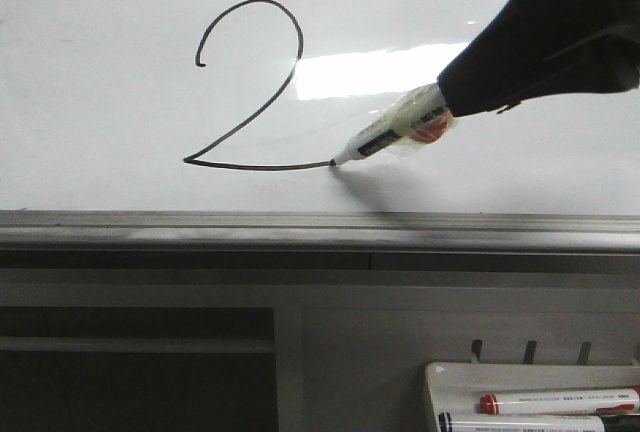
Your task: Write number 2 on whiteboard
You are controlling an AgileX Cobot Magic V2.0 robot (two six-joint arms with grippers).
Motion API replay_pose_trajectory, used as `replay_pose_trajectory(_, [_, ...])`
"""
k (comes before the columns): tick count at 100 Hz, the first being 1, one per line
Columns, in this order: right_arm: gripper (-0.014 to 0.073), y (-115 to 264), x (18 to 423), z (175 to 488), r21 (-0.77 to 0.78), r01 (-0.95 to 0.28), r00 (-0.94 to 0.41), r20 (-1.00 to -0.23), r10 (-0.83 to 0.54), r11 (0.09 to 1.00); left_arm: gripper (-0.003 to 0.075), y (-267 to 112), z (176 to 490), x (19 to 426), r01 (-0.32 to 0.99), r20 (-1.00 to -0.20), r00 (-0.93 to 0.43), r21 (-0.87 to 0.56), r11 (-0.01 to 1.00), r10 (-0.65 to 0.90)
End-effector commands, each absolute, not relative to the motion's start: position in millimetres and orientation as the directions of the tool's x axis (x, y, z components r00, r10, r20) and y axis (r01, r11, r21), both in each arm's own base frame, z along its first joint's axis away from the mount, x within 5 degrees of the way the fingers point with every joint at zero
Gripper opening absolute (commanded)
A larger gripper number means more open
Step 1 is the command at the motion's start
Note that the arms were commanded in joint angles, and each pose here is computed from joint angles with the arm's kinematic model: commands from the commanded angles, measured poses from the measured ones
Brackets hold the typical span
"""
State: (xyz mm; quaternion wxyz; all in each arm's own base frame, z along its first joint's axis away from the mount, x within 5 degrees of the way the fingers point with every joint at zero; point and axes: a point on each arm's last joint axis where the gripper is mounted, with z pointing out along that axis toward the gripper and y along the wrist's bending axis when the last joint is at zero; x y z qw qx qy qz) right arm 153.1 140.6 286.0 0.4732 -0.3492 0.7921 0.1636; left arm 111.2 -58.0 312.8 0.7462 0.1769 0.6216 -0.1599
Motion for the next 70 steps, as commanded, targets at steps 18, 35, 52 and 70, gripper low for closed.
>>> replay_pose_trajectory(18, [-0.005,174.2,131.6,336.9,-0.09,-0.816,-0.13,-0.934,-0.332,0.572,-0.002,-68.2,328.8,104.6,0.521,-0.951,0.309,0.156,0.839,-0.015])
replay_pose_trajectory(35, [-0.005,190.1,143.5,338.3,-0.115,-0.821,-0.136,-0.912,-0.387,0.559,-0.0011,-89.6,317.1,99.4,0.59,-0.891,0.405,0.427,0.685,0.206])
replay_pose_trajectory(52, [-0.005,206.8,151.5,345.0,-0.113,-0.834,-0.168,-0.88,-0.444,0.54,0.0291,-111.8,297.8,102.5,0.657,-0.839,0.424,0.544,0.522,0.34])
replay_pose_trajectory(70, [-0.005,214.3,154.2,355.5,-0.114,-0.839,-0.169,-0.875,-0.454,0.532,0.044,-124.4,277.2,116.9,0.704,-0.837,0.344,0.529,0.473,0.425])
